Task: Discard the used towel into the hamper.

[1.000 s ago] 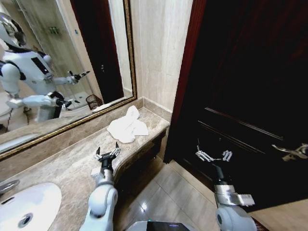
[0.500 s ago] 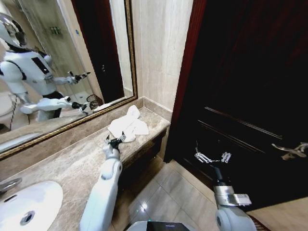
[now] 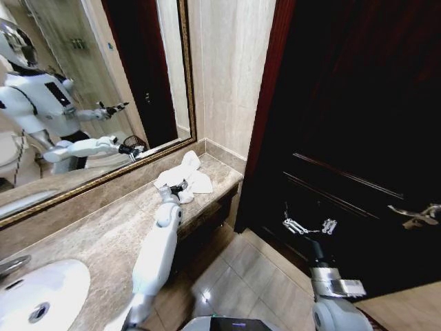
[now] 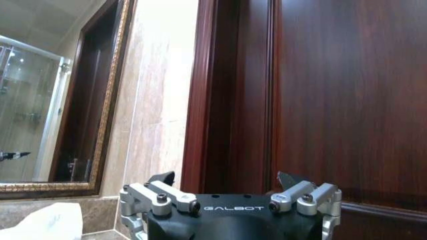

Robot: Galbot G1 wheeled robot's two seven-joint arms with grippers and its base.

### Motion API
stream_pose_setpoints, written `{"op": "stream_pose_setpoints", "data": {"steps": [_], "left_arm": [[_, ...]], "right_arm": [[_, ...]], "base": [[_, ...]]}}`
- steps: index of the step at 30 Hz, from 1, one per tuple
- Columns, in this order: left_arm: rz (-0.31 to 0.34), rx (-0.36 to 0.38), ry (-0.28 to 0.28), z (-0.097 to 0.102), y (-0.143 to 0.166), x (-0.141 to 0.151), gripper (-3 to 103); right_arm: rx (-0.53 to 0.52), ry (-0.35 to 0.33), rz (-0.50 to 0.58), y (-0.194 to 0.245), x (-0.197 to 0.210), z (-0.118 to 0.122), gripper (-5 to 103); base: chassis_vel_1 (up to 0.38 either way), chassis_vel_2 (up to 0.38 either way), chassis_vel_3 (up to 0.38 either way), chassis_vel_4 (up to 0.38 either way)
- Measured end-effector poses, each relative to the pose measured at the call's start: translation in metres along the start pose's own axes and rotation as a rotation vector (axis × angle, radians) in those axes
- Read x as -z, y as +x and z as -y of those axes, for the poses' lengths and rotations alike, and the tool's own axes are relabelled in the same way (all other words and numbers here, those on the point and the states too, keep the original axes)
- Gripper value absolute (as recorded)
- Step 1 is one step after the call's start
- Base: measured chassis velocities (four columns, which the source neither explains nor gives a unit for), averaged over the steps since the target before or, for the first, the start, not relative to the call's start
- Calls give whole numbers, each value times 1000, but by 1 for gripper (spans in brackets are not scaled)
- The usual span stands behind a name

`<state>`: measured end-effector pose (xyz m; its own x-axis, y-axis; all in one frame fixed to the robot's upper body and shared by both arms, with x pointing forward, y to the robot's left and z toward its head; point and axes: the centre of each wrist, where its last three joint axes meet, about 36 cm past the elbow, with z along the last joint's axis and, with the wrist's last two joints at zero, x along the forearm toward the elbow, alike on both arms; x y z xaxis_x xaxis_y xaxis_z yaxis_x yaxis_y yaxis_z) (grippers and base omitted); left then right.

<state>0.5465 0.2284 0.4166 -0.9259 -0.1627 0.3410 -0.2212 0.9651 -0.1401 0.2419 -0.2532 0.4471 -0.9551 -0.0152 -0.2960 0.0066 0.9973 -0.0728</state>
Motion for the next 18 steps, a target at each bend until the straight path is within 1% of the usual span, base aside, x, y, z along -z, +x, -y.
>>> {"op": "stream_pose_setpoints", "data": {"steps": [3, 4, 5, 6, 9, 10, 13, 15, 18], "left_arm": [[2, -7, 10, -3, -3, -3, 91], [4, -6, 10, -4, -2, -5, 91], [6, -6, 9, -5, -2, -7, 87], [6, -6, 9, -5, -2, -7, 87], [24, -10, 7, -9, 3, -14, 76], [24, -10, 7, -9, 3, -14, 76], [36, -17, 11, -13, 10, -19, 63], [36, -18, 13, -13, 11, -20, 63], [39, -19, 14, -15, 13, -21, 52]], "right_arm": [[-6, -3, 5, 0, 0, 0, 100], [-7, -4, 6, 1, 0, 0, 100], [-9, -5, 7, 1, 0, 0, 100], [-9, -5, 7, 1, 0, 0, 100], [-16, -11, 9, 1, -1, -2, 100], [-16, -11, 9, 1, -1, -2, 100], [-17, -19, 14, 1, -1, -5, 100], [-16, -20, 16, 1, 0, -5, 100], [-16, -20, 21, 2, 1, -6, 100]], "base": [[0, 0, 0, 0], [0, 0, 0, 0], [0, 0, 0, 0], [0, 0, 0, 0], [0, 0, 0, 0], [0, 0, 0, 0], [0, 0, 0, 0], [0, 0, 0, 0], [0, 0, 0, 0]]}}
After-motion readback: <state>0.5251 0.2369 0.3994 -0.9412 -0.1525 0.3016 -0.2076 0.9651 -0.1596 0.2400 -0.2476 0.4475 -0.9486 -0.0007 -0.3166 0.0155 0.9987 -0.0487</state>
